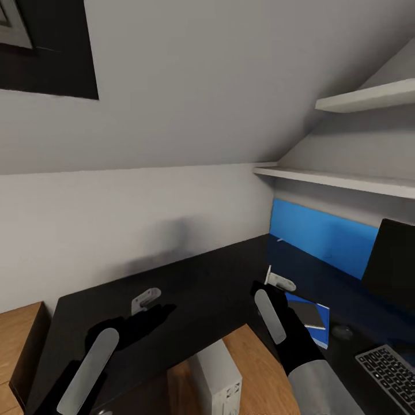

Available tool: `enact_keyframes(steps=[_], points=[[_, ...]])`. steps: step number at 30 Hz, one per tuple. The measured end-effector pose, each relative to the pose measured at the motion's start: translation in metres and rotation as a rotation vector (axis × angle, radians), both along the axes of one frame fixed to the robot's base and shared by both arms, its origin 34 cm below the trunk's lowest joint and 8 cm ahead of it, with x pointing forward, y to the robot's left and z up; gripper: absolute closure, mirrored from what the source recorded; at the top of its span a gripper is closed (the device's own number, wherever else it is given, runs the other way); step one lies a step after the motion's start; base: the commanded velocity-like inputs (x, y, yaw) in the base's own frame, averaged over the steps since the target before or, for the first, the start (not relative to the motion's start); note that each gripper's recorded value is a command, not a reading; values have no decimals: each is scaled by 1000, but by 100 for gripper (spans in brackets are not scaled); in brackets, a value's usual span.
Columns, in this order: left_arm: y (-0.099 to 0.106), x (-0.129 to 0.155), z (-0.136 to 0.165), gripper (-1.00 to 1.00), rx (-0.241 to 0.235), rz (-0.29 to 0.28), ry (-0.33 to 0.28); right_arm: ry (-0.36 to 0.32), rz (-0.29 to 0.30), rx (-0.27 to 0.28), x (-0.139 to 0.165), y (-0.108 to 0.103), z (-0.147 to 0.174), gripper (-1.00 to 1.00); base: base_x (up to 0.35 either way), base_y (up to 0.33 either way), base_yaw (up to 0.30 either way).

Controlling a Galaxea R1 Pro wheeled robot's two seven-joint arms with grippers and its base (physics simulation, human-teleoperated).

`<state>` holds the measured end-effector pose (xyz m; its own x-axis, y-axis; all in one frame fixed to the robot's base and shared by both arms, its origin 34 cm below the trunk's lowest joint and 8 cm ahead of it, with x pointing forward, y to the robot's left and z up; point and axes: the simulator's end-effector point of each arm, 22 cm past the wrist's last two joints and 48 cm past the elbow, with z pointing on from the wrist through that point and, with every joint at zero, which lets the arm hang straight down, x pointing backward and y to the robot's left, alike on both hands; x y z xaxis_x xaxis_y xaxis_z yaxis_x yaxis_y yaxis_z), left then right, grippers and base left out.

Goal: In the bedroom, organize the workspace by keeping the computer under the desk, ensuring the monitor is on the desk, placing the keyboard on the desk next to the monitor, placing the mouse on the desk next to the keyboard, moving the folder from the swivel chair onto the desk next to the mouse, stacking the notebook on top of the folder with the pen on top of the notebook, and positioning the swivel chair next to the desk.

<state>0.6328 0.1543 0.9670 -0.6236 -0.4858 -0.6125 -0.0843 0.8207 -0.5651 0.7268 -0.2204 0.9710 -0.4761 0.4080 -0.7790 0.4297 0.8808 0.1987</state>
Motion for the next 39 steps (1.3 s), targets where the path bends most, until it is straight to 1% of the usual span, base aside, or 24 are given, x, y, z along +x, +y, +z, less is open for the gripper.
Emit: enact_keyframes(steps=[1, 3, 4, 7, 11, 14, 16, 23, 26, 31, 39], points=[[0, 0, 2, -100, -1, 3, -1, 8, -43, 26, -2, -10, -4, 100, 0, 0, -299], [1, 0, 4, -100, -1, 4, -2, 13, -71, 47, -3, -18, -4, 100, 0, 0, -296], [1, 0, 6, -100, -1, 4, -2, 13, -72, 48, -4, -19, -3, 100, 0, 0, -274], [1, 0, 9, -100, -1, 5, -2, 19, -99, 69, -5, -26, -2, 100, 0, 0, -193], [1, -1, 15, -100, 0, 6, -2, 26, -118, 85, -8, -31, -1, 100, 0, 0, -89], [2, -2, 18, -100, 0, 6, -2, 33, -124, 94, -9, -33, 0, 100, 0, 0, -40], [2, -2, 18, -100, 1, 6, -2, 46, -124, 106, -10, -32, -5, 100, 0, 0, -23], [4, -2, 13, -100, 4, 8, 9, 130, -118, 196, -19, -19, -39, 100, 0, 0, -9], [6, -2, 8, -100, 8, 10, 19, 150, -117, 221, -21, -15, -47, 100, 5, 0, -3], [7, -3, 4, -100, 12, 12, 29, 159, -118, 240, -23, -12, -52, 100, 138, 0, -1], [9, -6, -2, -100, 16, 13, 40, 165, -120, 249, -24, -11, -56, 100, 282, 0, 0]])
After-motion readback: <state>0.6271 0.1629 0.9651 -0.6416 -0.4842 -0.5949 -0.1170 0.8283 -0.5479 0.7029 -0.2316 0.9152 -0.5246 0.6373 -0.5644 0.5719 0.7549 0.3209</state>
